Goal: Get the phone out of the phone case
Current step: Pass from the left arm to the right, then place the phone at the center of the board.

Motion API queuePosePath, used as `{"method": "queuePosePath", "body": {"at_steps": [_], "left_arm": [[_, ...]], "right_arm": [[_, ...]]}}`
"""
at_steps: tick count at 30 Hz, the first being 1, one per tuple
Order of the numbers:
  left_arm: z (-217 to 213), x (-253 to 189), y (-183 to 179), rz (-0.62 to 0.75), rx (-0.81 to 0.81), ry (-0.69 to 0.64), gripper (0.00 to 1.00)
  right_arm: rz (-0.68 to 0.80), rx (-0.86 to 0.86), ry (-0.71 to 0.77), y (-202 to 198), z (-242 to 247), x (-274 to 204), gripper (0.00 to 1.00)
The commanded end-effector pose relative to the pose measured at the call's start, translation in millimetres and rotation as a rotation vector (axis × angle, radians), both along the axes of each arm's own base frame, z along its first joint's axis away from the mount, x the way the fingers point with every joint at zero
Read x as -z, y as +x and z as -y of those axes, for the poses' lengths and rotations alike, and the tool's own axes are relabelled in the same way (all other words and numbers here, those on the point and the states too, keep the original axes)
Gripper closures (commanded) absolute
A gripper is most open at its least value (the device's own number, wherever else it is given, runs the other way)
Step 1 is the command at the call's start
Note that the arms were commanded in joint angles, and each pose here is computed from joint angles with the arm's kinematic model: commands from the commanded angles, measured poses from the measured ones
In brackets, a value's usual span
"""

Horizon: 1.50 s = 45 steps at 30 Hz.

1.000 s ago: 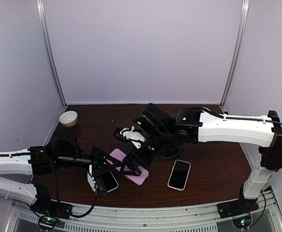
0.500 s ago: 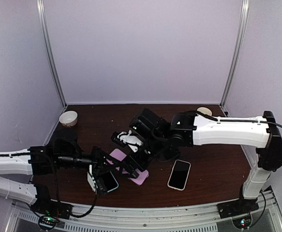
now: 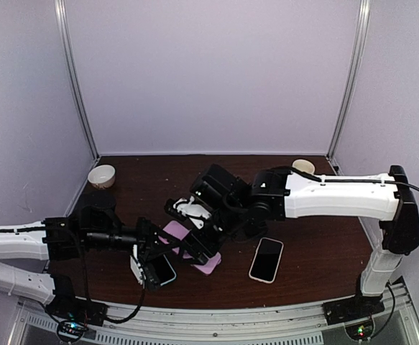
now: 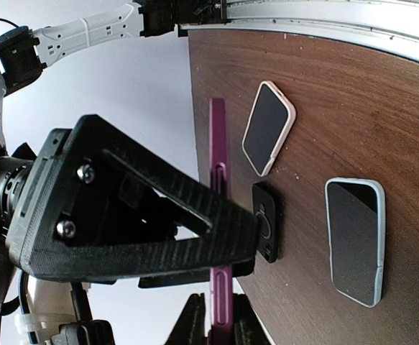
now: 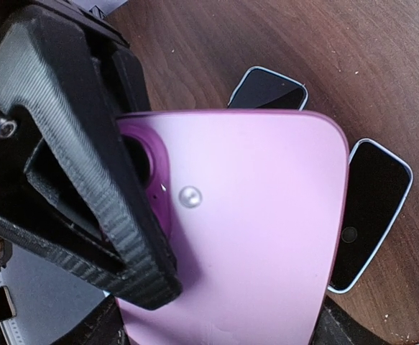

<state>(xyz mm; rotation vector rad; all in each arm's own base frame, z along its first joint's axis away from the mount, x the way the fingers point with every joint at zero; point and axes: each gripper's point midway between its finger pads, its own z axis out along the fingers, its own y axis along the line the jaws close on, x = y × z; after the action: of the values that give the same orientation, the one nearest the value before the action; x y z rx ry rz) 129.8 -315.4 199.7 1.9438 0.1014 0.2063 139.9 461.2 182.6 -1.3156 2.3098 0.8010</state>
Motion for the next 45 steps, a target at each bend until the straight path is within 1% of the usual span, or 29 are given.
{"method": "queuePosePath", "body": {"at_steps": [1,3,4,5,7,10,16,22,26,29,31,32,33,35,37,39,42,43,45], "left_arm": [[10,-32,8,0.026,-0.029,-0.124,0.82],[11,-35,9,0.023,-0.041,-0.153,0.7],[11,-38,11,0.015,-0.051,-0.168,0.62],[11,-38,11,0.012,-0.053,-0.17,0.57],[10,-37,12,0.001,-0.066,-0.167,0.51],[10,-36,15,-0.012,-0.086,-0.168,0.48],[9,-37,28,-0.049,-0.166,-0.19,0.46],[16,-52,37,-0.261,-0.247,-0.281,0.4],[23,-64,51,-0.444,-0.349,-0.348,0.3],[28,-69,61,-0.6,-0.434,-0.375,0.22],[30,-76,63,-0.679,-0.456,-0.413,0.18],[32,-79,62,-0.72,-0.455,-0.427,0.13],[33,-81,61,-0.761,-0.453,-0.446,0.04],[35,-84,62,-0.841,-0.47,-0.48,0.03],[37,-85,69,-0.931,-0.527,-0.51,0.02],[39,-85,80,-1.035,-0.62,-0.537,0.02],[40,-87,106,-1.204,-0.827,-0.622,0.02],[41,-82,112,-1.258,-0.898,-0.627,0.02],[51,-69,117,-1.344,-0.991,-0.577,0.02]], "right_arm": [[0.082,0.055,0.055,12,2,-29,0.36],[0.103,0.086,0.056,18,8,-31,0.37],[0.109,0.103,0.056,22,12,-32,0.37],[0.112,0.113,0.053,24,15,-32,0.37],[0.117,0.133,0.05,27,22,-33,0.38],[0.127,0.161,0.041,31,32,-33,0.38],[0.143,0.232,0.024,41,57,-32,0.39],[0.14,0.401,-0.023,66,102,-21,0.4],[0.128,0.505,-0.076,78,140,-4,0.4],[0.119,0.624,-0.116,92,178,8,0.4],[0.107,0.695,-0.137,99,202,17,0.4],[0.102,0.724,-0.147,101,214,21,0.4],[0.099,0.751,-0.154,103,224,25,0.39],[0.09,0.801,-0.182,106,245,34,0.39],[0.073,0.856,-0.208,110,265,45,0.39],[0.048,0.907,-0.225,114,282,55,0.38],[0.017,0.977,-0.244,122,303,68,0.36],[0.007,0.995,-0.255,125,308,73,0.35],[-0.012,1.02,-0.273,130,317,81,0.35]]}}
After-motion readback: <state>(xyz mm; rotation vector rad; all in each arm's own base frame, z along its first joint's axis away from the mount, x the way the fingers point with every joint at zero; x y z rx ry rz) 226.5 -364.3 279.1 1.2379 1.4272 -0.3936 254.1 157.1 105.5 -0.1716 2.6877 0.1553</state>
